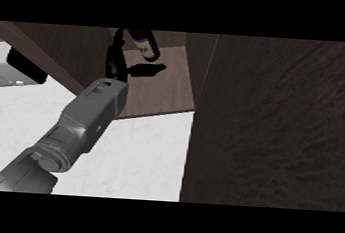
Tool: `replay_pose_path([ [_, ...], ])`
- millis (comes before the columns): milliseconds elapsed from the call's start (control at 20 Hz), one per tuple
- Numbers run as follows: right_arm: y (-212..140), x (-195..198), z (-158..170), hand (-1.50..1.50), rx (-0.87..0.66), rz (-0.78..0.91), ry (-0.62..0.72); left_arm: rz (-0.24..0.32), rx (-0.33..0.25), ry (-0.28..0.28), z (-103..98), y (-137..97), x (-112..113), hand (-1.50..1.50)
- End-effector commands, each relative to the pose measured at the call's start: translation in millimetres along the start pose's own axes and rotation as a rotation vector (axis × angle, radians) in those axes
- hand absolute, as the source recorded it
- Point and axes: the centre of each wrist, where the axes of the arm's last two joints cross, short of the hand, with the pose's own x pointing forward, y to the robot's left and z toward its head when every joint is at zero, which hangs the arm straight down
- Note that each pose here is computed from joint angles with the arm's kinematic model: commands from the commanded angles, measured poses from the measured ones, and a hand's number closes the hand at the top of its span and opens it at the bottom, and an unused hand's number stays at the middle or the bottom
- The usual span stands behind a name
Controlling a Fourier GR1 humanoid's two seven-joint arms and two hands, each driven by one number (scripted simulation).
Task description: Pick up the wine, place it into the cabinet and close the cabinet
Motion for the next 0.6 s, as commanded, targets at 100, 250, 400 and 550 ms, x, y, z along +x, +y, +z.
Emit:
replay_pose_path([
  [100, 1.1, 3.0, 4.3, -1.5, -0.002, 0.0, -0.011, -0.049, -0.135, -0.083, -20.0, 36.9, -9.0, -1.5],
  [250, -0.7, 7.8, 3.1, -1.5, -0.02, -0.005, -0.011, 0.048, -0.235, -0.132, -15.5, 26.1, -3.7, -1.5],
  [400, -4.4, 2.7, 3.6, -1.5, -0.051, -0.001, -0.001, 0.273, -0.318, -0.21, -15.8, 17.6, 11.3, -1.5],
  [550, -0.4, 9.9, 10.6, -1.5, -0.049, -0.006, 0.0, 0.401, -0.342, -0.237, -7.8, 6.7, 11.4, -1.5],
])
